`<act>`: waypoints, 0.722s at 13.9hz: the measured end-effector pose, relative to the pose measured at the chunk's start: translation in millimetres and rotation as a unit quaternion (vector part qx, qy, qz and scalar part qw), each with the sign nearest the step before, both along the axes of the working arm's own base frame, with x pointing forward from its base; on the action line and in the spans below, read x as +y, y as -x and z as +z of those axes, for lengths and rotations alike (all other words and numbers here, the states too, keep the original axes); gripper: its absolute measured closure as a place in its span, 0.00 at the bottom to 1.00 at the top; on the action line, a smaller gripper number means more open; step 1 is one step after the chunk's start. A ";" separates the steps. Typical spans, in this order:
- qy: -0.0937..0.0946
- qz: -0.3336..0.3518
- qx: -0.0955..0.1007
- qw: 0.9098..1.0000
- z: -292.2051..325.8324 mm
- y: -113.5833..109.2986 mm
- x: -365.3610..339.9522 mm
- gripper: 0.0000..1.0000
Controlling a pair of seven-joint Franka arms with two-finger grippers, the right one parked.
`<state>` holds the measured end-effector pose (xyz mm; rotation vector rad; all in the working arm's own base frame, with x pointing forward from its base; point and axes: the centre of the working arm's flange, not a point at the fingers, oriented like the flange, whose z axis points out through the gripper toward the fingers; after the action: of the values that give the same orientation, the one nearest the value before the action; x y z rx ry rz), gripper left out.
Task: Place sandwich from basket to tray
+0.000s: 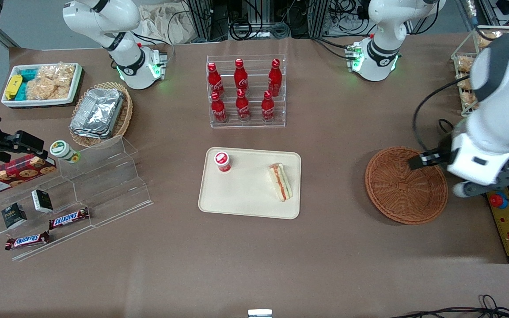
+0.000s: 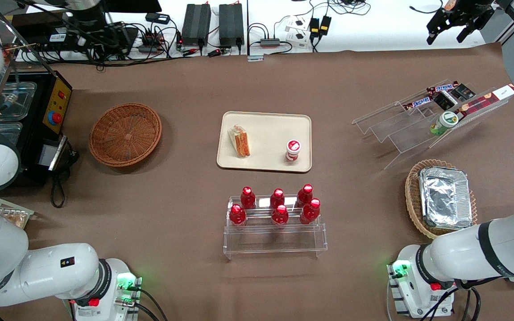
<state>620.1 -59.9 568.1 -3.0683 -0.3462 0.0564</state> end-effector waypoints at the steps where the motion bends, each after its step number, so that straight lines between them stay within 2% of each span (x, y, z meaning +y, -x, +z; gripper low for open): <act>1: 0.003 -0.015 0.001 1.000 5.0 4.0 23.1 0.00; 6: 0.006 -0.052 0.000 0.999 27.3 42.4 82.2 0.00; 10: 0.010 -0.051 -0.013 0.999 34.2 76.7 98.2 0.00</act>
<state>543.4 38.3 602.3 -3.1039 -0.1898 0.0157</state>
